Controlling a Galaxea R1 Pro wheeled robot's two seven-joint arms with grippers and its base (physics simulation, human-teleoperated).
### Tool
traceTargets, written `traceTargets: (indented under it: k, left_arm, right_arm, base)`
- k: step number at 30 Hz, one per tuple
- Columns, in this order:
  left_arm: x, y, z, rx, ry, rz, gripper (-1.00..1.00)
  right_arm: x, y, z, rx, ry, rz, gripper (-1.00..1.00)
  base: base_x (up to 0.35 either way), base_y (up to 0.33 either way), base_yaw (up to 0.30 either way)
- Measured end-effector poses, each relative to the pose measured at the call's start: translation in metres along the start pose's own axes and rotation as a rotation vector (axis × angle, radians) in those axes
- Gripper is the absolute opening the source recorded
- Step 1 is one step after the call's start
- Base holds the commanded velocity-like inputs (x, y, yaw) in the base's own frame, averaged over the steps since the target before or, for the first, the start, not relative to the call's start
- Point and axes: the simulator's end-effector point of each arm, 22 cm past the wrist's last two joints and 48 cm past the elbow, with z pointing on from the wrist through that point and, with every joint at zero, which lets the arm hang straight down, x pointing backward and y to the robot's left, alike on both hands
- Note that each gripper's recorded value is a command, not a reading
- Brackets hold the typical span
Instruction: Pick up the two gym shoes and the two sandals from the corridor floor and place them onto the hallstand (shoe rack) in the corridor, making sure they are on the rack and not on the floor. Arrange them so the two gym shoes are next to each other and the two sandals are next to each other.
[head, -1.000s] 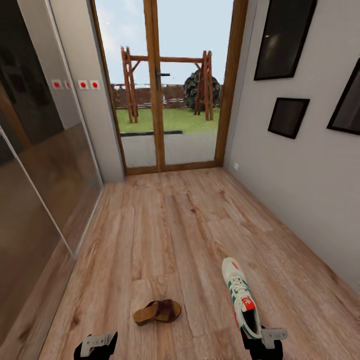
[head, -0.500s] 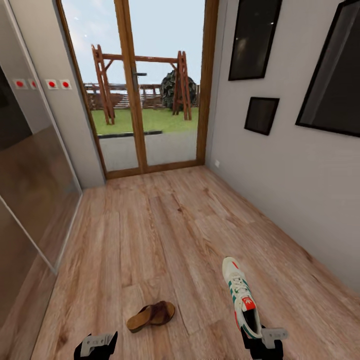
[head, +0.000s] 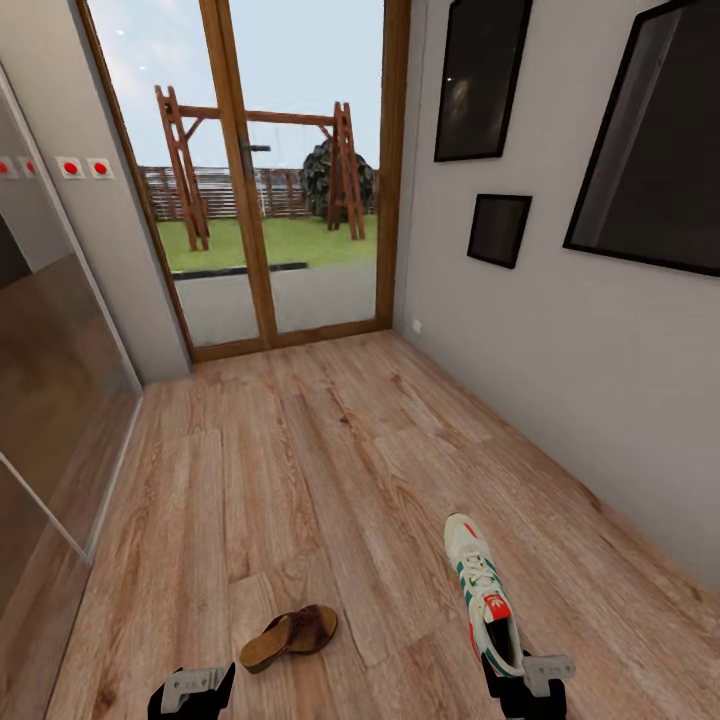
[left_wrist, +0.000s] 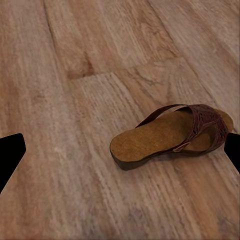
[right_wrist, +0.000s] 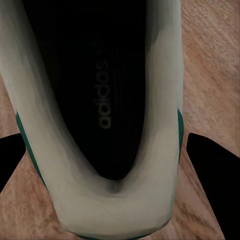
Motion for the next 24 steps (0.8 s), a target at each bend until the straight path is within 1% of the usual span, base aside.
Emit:
traceTargets:
  k: [15,19,24]
  left_arm:
    - [-0.0008,0.0013,0.0002,-0.003,-0.002,-0.003,1.00]
    - [-0.0008,0.0014,0.0000,-0.003,-0.001,-0.003,1.00]
    - [-0.0008,0.0014,0.0000,-0.003,-0.002,-0.003,1.00]
  right_arm:
    - [-0.0006,0.0006,0.0002,-0.001,-0.001,0.000,-1.00]
    - [-0.0004,0.0009,0.0000,-0.001,-0.001,0.000,-1.00]
    - [-0.0004,0.0014,0.0001,-0.002,-0.001,0.000,-1.00]
  base:
    - [0.009,0.003,-0.002]
    - [0.128,0.119,0.000]
    - [0.176,0.206,0.000]
